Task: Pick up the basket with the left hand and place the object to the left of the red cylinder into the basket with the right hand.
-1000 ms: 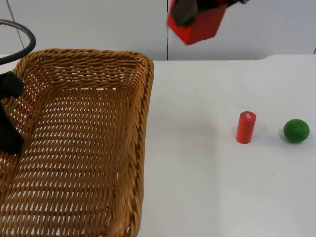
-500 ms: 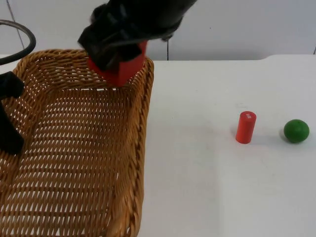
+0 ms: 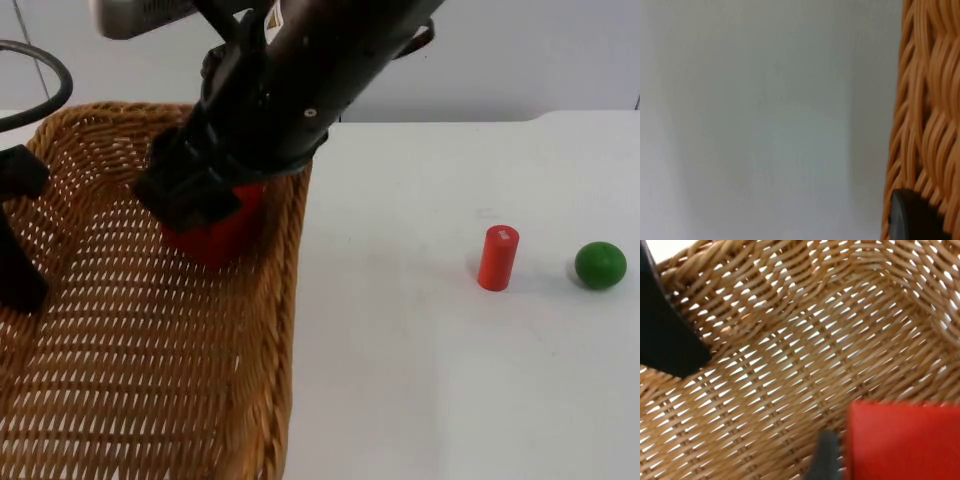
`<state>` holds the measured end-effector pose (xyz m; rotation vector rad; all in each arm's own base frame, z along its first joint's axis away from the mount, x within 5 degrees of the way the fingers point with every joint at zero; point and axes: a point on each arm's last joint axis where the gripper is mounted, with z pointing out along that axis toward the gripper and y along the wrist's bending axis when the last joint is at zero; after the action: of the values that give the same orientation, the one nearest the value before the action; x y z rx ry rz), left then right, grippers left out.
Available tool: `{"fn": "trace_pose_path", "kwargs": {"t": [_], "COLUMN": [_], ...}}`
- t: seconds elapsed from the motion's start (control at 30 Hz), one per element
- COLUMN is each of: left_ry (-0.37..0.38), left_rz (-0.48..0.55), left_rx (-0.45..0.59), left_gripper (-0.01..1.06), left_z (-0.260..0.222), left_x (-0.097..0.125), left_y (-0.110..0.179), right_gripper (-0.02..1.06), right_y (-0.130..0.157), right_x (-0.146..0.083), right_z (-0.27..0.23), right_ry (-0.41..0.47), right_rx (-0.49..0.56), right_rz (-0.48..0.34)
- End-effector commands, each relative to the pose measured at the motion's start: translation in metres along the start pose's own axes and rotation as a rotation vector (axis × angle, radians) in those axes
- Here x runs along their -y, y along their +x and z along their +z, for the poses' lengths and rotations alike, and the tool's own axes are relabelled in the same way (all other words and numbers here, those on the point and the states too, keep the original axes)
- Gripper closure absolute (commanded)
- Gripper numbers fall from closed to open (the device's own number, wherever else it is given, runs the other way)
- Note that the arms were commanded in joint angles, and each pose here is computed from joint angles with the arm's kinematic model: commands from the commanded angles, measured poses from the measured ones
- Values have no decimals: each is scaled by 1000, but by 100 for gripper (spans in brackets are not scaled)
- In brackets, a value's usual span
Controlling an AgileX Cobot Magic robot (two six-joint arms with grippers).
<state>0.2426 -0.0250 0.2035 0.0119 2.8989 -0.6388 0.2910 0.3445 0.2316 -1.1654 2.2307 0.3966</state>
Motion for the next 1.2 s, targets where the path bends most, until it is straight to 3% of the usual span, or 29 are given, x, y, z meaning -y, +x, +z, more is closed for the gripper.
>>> {"fn": "trace_pose_path", "kwargs": {"t": [0.0,0.2,0.37,0.43,0.5,0.67,0.77,0.97,1.17], "left_ry": [26,26,23,22,22,22,21,19,20], "left_rz": [-16,-16,-13,-13,-13,-13,-13,-13,-15], "left_rx": [12,12,8,10,10,10,13,16,16], "left_gripper": [105,105,105,105,105,105,105,105,105], "left_z": [-3,-3,-3,-3,-3,-3,-3,-3,-2], "left_x": [3,3,3,3,3,3,2,2,2], "left_y": [1,1,1,1,1,1,1,0,0], "right_gripper": [27,24,24,24,24,24,24,24,24], "right_y": [-9,-22,-33,-31,-27,5,44,87,126], "right_x": [-2,-1,5,18,21,24,16,5,-6], "right_z": [-10,-39,-96,-143,-158,-218,-254,-283,-309], "right_ry": [3,13,30,56,61,107,144,161,180], "right_rx": [53,125,197,237,243,310,335,374,487], "right_rz": [-12,-17,-9,35,49,60,35,21,16]}}
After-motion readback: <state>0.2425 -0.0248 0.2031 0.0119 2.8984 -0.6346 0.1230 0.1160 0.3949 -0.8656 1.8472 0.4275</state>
